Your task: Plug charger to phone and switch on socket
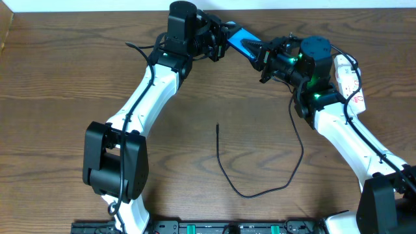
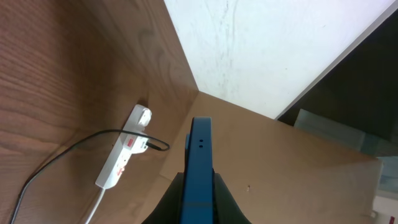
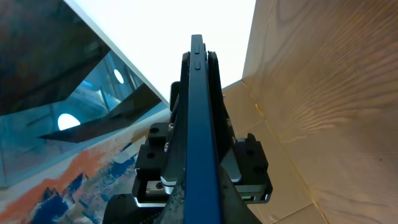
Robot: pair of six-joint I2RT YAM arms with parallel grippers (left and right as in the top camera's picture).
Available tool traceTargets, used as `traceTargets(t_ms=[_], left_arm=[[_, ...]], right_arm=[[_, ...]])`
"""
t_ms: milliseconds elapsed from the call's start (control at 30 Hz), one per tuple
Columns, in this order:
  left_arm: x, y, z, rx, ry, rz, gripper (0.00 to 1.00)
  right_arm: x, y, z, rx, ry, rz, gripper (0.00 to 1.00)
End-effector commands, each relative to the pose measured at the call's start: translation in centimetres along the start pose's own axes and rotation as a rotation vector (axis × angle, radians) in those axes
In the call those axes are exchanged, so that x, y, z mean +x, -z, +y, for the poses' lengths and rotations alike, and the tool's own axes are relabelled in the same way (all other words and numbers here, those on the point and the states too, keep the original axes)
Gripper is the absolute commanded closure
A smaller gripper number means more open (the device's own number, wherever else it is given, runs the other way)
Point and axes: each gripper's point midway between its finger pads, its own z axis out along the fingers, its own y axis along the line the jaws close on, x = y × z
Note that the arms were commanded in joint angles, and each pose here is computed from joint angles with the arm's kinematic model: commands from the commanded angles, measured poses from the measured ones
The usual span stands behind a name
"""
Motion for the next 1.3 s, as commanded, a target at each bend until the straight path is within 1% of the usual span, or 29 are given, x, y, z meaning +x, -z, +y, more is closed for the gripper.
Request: traceTargets(t_ms=[0, 33, 100, 133, 167, 233, 267, 400, 467, 567, 667, 800, 867, 933, 1000, 1133, 1200, 1267], left_arm=[[0.7, 0.9, -1.9, 0.038, -0.040, -0.002, 0.92], [0.7, 0.9, -1.9, 0.038, -0.040, -0.002, 0.93], [0.7, 0.9, -1.9, 0.038, -0.040, -0.003, 0.93], [0.6, 0.9, -1.9, 0.038, -0.040, -0.003, 0.93], [0.5, 1.0, -1.9, 0.039, -0.039, -0.006, 0.93], [0.1, 1.2, -2.0, 0.041, -0.037, -0.014, 0.93], [-0.3, 1.4, -2.0, 0.042, -0.034, -0.021, 0.93], [-2.5, 2.7, -2.1, 0.047, -0.017, -0.048, 0.93], [-3.5, 3.8, -2.1, 0.053, -0.010, -0.027, 0.93], [-4.5, 5.9, -2.3, 0.069, -0.004, 0.043, 0.93], [-5.6, 8.5, -2.5, 0.095, -0.082, 0.118, 0.93], [-6.0, 12.2, -2.4, 0.146, -0.241, 0.232, 0.93], [-6.3, 13.6, -2.0, 0.161, -0.305, 0.260, 0.93], [-7.0, 14.5, -1.4, 0.166, -0.379, 0.252, 0.92], [-7.7, 15.1, -0.7, 0.158, -0.417, 0.233, 0.93], [-8.5, 15.8, 0.8, 0.138, -0.429, 0.216, 0.93], [-8.8, 16.1, 1.6, 0.127, -0.439, 0.211, 0.93], [-9.0, 16.5, 2.7, 0.113, -0.453, 0.206, 0.93]], right_arm=[[0.6, -0.1, 0.9, -0.018, 0.013, 0.012, 0.92], [0.6, -0.1, 0.9, -0.018, 0.013, 0.012, 0.83], [0.7, -0.1, 0.9, -0.016, 0.015, 0.017, 0.54], [0.8, -0.1, 0.9, -0.016, 0.026, 0.023, 0.36], [0.9, -0.1, 0.9, -0.017, 0.043, 0.029, 0.23], [1.0, 0.0, 1.3, -0.032, 0.103, 0.042, 0.04], [1.1, 0.2, 1.7, -0.046, 0.147, 0.051, 0.01], [0.8, 1.0, 2.8, -0.082, 0.254, 0.079, 0.01], [0.1, 1.5, 3.1, -0.087, 0.292, 0.080, 0.01], [-1.2, 2.6, 3.5, -0.092, 0.369, 0.080, 0.01], [-2.7, 3.8, 4.0, -0.097, 0.407, 0.072, 0.01], [-4.2, 5.2, 4.4, -0.105, 0.494, 0.054, 0.01], [-4.7, 5.5, 4.6, -0.107, 0.522, 0.042, 0.01], [-4.7, 5.5, 4.6, -0.107, 0.539, 0.041, 0.01], [-4.5, 5.4, 4.5, -0.107, 0.549, 0.044, 0.01], [-3.9, 4.7, 4.2, -0.078, 0.562, 0.049, 0.01], [-4.1, 4.1, 3.7, -0.021, 0.570, 0.027, 0.01], [-4.3, 3.5, 2.9, 0.094, 0.600, -0.023, 0.01]])
